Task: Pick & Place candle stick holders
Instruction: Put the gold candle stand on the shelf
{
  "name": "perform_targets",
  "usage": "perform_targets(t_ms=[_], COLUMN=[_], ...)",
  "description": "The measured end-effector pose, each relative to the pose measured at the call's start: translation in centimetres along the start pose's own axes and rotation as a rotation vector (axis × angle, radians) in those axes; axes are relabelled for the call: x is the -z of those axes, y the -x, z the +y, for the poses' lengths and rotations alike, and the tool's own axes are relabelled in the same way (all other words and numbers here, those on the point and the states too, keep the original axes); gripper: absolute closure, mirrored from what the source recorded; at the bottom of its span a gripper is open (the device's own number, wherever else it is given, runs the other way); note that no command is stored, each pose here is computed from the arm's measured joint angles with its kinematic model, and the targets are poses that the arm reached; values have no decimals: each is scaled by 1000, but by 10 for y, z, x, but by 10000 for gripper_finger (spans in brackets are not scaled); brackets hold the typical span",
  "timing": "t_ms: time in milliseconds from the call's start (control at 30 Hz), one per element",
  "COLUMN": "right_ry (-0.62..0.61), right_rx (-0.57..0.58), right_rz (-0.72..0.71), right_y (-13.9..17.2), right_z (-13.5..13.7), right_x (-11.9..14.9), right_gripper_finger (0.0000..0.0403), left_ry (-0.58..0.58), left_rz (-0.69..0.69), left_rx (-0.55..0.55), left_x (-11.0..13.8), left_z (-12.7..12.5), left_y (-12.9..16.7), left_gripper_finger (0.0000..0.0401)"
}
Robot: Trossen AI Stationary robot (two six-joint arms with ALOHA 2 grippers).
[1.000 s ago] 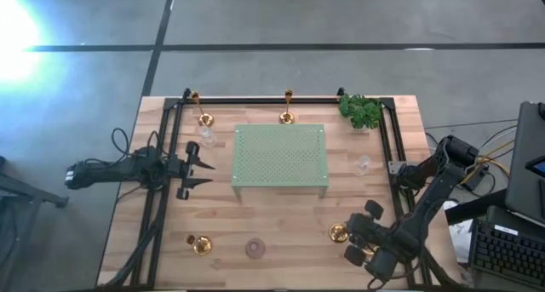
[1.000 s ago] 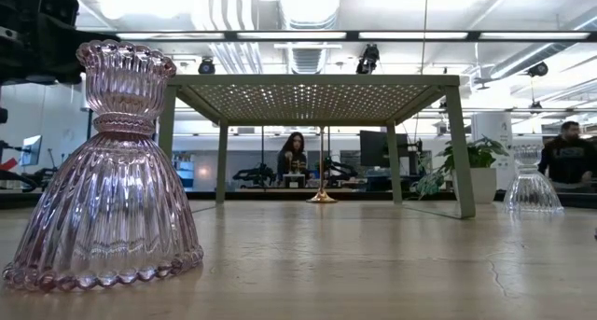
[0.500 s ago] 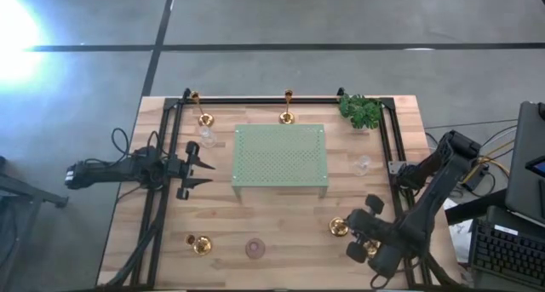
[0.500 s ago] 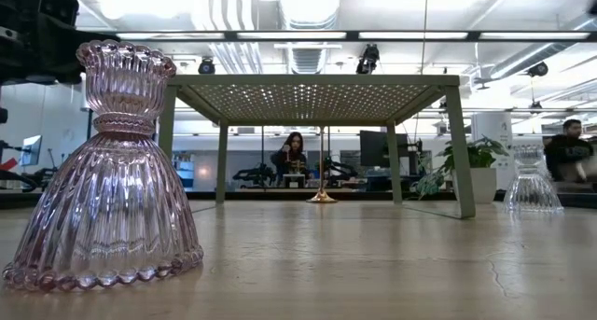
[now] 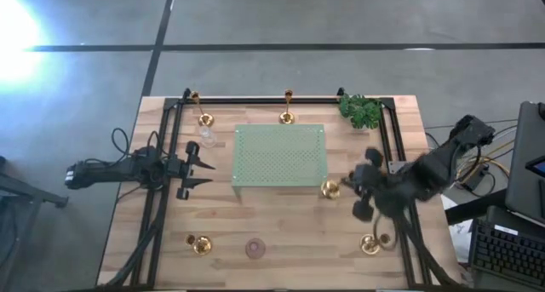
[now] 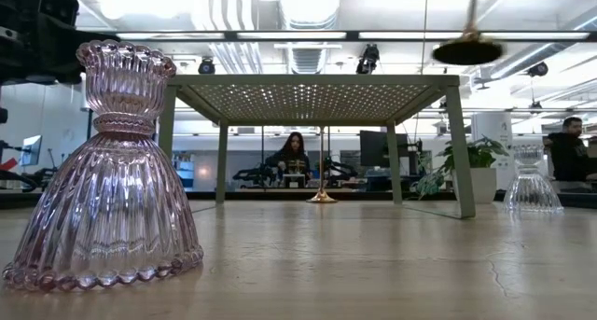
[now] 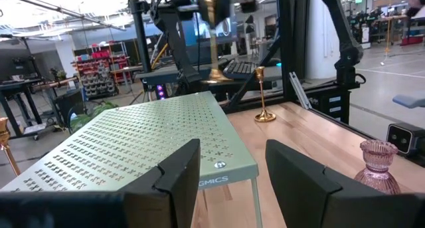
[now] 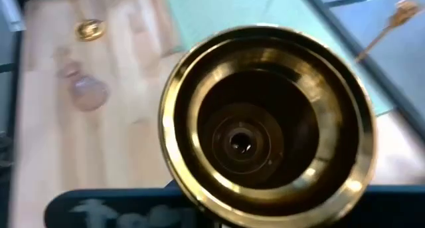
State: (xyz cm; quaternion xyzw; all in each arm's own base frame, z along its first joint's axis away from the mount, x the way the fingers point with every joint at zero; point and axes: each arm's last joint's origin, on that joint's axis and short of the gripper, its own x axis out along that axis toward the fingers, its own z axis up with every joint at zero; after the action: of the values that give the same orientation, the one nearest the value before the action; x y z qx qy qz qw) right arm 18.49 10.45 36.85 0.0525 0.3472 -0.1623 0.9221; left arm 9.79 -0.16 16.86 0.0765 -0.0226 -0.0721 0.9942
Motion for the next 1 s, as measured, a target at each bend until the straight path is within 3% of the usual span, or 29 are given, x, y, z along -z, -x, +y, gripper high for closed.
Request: perform_targets(t_ms=[133,533,1000], right_ry=[8,41,78], right_rx=[30,-20,-49], right_rz=[-6,-7,37], right_y=[-6,-35,-71], right_z=[-32,-99,-139], right_x=[-18,-62,-102], right_gripper_finger=[392,392,392], left_ry=[0,0,0], left_rz=[0,0,0], left_rx=[0,0,0], left_x=[0,0,0], left_z=[0,0,0], left_y=[0,0,0], left_gripper_finger=[224,224,224])
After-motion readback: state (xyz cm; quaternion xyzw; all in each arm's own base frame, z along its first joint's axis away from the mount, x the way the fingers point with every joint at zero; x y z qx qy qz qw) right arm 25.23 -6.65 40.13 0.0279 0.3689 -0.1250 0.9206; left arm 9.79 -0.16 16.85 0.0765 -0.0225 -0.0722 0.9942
